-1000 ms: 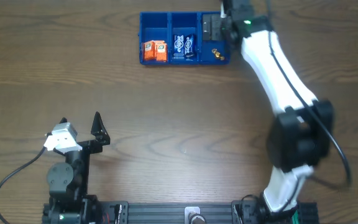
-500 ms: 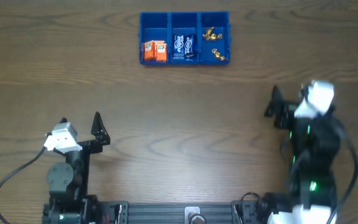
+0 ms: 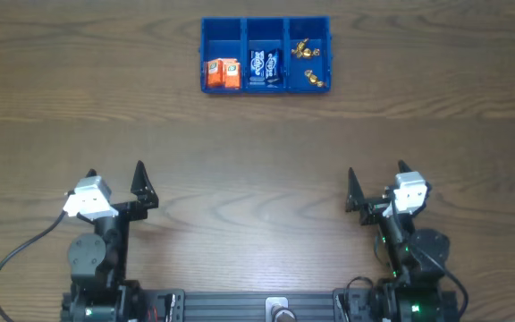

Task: Sort Candies Into Trays

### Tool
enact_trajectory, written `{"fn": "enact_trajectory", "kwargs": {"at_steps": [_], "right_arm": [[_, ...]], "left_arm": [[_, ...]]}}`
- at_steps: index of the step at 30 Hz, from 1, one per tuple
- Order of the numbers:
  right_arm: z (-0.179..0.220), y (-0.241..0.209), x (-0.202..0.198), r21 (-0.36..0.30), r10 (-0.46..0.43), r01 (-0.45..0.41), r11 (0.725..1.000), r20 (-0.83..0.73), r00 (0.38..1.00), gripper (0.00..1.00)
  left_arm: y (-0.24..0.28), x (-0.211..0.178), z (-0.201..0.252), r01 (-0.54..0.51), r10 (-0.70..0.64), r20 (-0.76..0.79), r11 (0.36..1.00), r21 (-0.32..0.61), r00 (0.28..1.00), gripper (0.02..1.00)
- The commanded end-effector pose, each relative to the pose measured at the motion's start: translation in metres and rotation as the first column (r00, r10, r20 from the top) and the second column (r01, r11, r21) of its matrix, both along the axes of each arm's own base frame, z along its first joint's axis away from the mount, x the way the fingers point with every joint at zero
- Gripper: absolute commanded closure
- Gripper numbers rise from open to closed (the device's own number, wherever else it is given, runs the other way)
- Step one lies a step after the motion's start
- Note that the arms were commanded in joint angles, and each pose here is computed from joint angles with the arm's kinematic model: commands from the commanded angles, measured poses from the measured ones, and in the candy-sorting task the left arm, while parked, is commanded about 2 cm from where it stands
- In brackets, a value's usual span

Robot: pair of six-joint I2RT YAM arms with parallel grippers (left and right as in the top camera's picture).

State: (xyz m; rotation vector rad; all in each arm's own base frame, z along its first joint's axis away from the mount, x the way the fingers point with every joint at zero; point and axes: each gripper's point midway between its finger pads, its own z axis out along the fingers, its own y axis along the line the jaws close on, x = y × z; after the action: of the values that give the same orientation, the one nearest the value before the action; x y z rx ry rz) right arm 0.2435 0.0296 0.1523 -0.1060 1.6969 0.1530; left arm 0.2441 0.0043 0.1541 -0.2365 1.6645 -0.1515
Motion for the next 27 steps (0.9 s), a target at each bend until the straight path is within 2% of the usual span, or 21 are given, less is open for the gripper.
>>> {"fn": "enact_trajectory", "kwargs": {"at_steps": [1, 5, 27], "right_arm": [[0.006, -0.007, 0.001, -0.066, -0.038, 0.042, 0.997, 0.068, 0.997, 0.003], [0.006, -0.02, 0.002, -0.091, -0.11, 0.116, 0.989, 0.072, 0.991, 0.003], [0.004, -0.019, 0.002, -0.087, -0.104, 0.11, 0.99, 0.064, 0.992, 0.003]], "left_arm": [[0.002, -0.001, -0.018, -0.007, 0.007, -0.052, 1.0, 0.006, 0.999, 0.02], [0.002, -0.001, -0.018, -0.007, 0.007, -0.052, 1.0, 0.006, 0.999, 0.02], [0.002, -0.001, -0.018, -0.007, 0.007, -0.052, 1.0, 0.006, 0.999, 0.02]]}}
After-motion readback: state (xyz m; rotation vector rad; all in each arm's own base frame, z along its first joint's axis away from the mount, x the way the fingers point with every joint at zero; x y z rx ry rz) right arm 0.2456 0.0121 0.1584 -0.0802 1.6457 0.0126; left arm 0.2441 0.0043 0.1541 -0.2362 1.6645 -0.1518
